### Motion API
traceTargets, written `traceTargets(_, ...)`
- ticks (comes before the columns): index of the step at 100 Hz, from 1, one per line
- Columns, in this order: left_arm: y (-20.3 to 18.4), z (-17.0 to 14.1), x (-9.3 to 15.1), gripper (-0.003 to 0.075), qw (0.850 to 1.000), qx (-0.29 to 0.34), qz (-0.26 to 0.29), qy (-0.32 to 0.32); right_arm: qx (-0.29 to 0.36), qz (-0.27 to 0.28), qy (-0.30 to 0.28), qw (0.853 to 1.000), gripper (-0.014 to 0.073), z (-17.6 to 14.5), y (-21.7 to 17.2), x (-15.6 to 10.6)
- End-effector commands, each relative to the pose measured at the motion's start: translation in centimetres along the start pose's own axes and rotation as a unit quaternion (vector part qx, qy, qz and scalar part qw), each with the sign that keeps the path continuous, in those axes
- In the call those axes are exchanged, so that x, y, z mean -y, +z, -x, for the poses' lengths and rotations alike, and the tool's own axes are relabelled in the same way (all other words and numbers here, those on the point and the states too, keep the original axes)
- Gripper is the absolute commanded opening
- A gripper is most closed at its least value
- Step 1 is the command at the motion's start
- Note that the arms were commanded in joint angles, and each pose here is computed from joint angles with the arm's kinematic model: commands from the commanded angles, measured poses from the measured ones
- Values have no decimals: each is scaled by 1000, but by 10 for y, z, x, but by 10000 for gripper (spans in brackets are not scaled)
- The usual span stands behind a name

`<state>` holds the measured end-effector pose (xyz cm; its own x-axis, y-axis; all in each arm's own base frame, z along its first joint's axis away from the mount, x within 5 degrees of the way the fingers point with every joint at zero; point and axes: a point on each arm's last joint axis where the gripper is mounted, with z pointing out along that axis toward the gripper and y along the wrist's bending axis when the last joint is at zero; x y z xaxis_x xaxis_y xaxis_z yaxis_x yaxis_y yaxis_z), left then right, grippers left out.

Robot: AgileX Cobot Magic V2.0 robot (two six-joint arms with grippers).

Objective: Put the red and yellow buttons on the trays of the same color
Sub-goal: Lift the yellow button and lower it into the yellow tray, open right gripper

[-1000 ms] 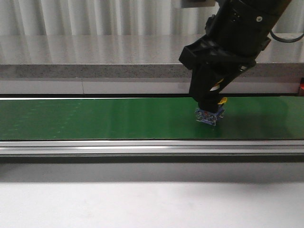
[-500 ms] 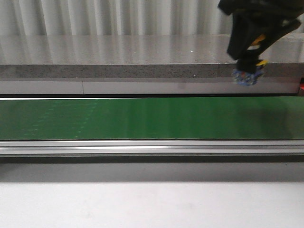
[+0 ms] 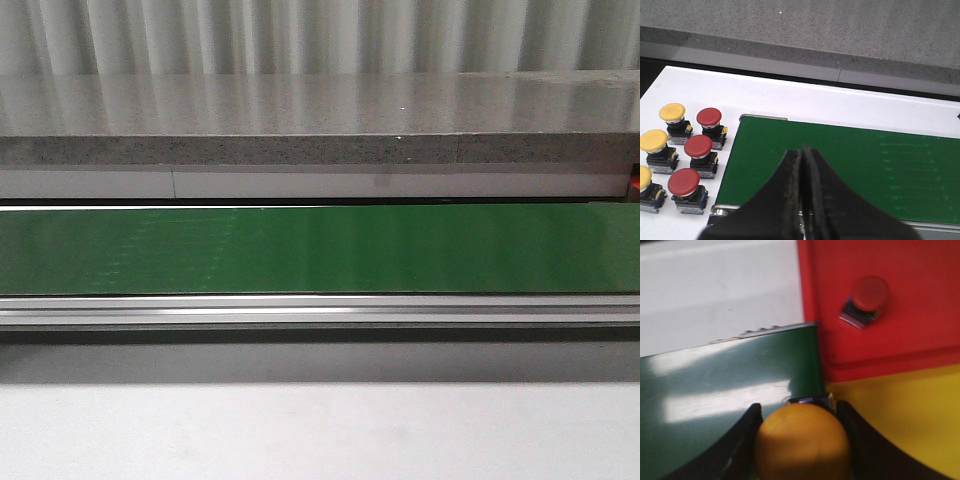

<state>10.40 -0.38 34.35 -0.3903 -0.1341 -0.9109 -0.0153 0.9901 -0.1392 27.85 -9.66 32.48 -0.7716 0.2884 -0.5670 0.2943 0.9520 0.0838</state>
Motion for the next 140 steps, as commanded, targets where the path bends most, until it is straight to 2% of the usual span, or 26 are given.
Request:
traceTargets(1,-4,14,3,-20,999,49,-11,-5,62,-29,45,997,193,4,-12,23)
traceTargets(13,-4,14,3,-20,999,49,-11,-5,73,-58,107,990,193,-10,7,50)
traceTargets(24,-4,14,3,-20,999,49,-11,-5,69,-70,136,986,193,-22,28,63)
traceTargets(50,-4,14,3,-20,999,49,-11,-5,17,-72,150,986,193,-34,70,71)
traceTargets(82,-4,14,3,-20,999,49,-11,-5,-30,-75,150,985,200,-43,100,77)
traceTargets(91,-4,14,3,-20,999,49,-11,-5,-37,-76,148,985,246,-45,102,77)
traceTargets(108,-4,14,3,-20,999,49,-11,-5,-35,-76,147,986,474,-44,101,77)
traceTargets(115,-4,14,3,-20,999,49,-11,-5,-33,-77,146,986,542,-44,100,77)
traceTargets(140,-4,14,3,-20,999,49,-11,-5,13,-78,140,987,560,-33,74,73)
